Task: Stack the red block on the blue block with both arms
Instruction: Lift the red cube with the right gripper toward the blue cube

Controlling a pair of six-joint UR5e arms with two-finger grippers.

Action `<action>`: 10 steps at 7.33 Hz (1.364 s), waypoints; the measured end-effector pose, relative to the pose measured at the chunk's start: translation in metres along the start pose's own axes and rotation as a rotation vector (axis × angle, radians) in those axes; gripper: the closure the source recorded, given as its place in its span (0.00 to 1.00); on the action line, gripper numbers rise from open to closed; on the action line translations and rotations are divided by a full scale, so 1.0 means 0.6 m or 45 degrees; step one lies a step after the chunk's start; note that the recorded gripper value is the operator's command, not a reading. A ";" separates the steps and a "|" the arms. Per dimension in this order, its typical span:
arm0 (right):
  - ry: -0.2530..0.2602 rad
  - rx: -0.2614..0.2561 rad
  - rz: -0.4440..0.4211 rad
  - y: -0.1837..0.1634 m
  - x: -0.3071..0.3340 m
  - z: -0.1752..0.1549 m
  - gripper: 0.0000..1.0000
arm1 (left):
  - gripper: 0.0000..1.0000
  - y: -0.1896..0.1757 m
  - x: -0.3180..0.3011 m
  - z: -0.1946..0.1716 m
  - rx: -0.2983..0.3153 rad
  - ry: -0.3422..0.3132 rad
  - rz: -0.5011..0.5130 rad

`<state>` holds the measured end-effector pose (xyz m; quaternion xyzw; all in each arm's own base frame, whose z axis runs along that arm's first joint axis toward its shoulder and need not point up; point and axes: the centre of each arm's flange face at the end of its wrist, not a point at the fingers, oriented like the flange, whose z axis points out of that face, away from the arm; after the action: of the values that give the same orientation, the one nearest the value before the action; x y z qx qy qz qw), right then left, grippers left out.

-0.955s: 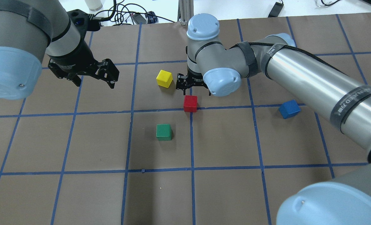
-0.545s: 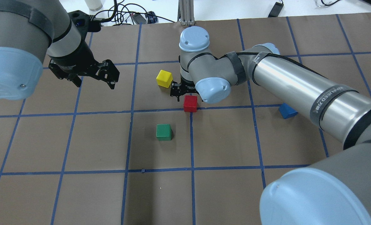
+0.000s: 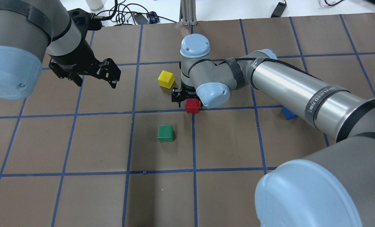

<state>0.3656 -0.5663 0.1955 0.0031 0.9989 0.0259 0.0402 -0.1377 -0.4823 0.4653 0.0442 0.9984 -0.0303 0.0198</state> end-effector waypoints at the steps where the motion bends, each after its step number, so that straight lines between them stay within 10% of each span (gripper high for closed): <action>1: 0.002 -0.001 0.002 0.000 0.000 -0.001 1.00 | 0.00 0.000 0.000 0.000 0.002 0.000 0.000; 5: 0.040 0.059 0.075 -0.012 0.081 -0.138 1.00 | 0.00 -0.001 0.000 0.001 0.006 0.002 0.000; 10: 0.056 -0.045 -0.028 -0.005 0.364 -0.289 1.00 | 0.00 -0.002 0.000 -0.002 0.012 0.002 0.001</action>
<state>0.1338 -0.5763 0.3507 -0.0090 0.9989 0.0432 0.0186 -0.1378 -0.4833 0.4668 0.0445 0.9982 -0.0351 0.0188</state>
